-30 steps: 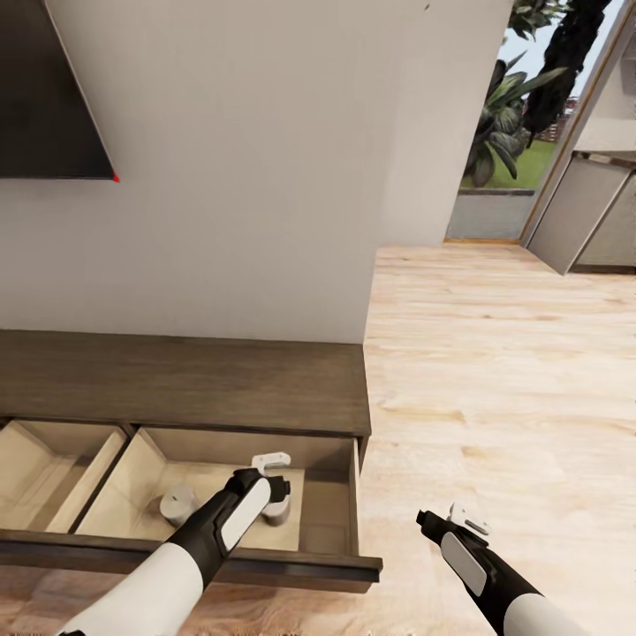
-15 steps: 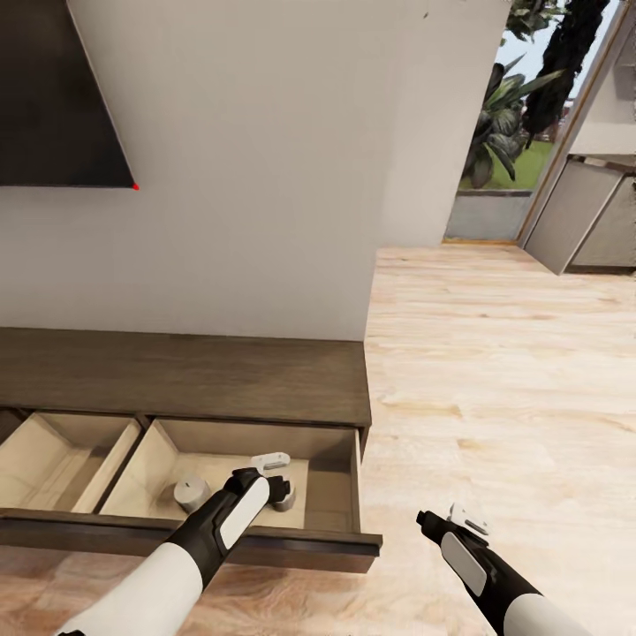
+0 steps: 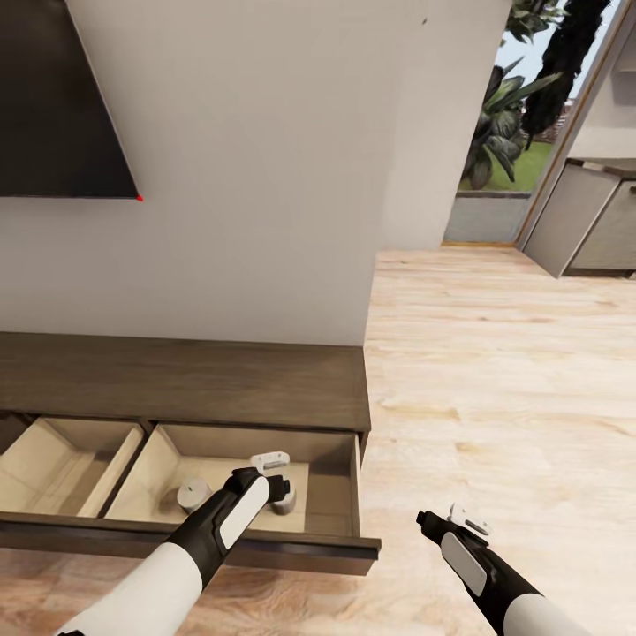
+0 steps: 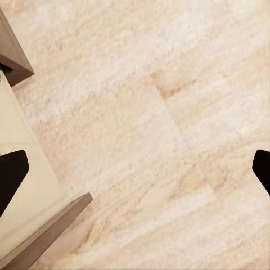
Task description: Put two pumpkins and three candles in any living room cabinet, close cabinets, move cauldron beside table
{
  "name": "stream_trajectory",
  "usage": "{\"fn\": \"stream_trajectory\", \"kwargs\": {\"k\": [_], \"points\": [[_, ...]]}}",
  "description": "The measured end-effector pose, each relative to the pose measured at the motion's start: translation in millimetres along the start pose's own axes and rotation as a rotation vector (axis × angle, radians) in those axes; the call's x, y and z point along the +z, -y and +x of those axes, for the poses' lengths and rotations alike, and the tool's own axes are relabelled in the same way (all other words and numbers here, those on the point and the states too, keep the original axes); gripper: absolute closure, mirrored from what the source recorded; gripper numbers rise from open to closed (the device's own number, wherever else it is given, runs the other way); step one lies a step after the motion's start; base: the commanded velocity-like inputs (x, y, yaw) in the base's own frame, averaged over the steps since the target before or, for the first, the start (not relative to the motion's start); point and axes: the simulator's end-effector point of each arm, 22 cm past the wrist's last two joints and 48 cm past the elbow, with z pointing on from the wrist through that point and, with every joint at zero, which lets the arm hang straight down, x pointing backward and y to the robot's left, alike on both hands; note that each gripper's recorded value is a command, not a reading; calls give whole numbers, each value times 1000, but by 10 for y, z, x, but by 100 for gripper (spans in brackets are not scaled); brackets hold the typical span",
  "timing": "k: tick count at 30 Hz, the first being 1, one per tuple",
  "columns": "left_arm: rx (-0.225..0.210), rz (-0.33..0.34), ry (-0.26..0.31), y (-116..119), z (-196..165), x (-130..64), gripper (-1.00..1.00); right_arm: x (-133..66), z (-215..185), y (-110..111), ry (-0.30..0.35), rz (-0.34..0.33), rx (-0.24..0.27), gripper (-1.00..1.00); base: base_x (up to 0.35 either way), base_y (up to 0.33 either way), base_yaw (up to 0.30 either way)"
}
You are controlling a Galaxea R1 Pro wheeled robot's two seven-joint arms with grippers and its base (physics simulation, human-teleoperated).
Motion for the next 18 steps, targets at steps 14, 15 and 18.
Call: {"fn": "stream_trajectory", "kwargs": {"k": [14,15,18], "points": [[-3,0,-1,13,-130,-241,-100,-228,-146,-38,-1,0,0,-100,-55,43,0],[-2,0,-1,16,-139,-258,-100,-245,-157,-40,-1,0,0,-100,-49,39,0],[-2,0,0,18,-167,-311,-100,-294,-187,-47,-1,0,-1,-100,-22,18,0]]}}
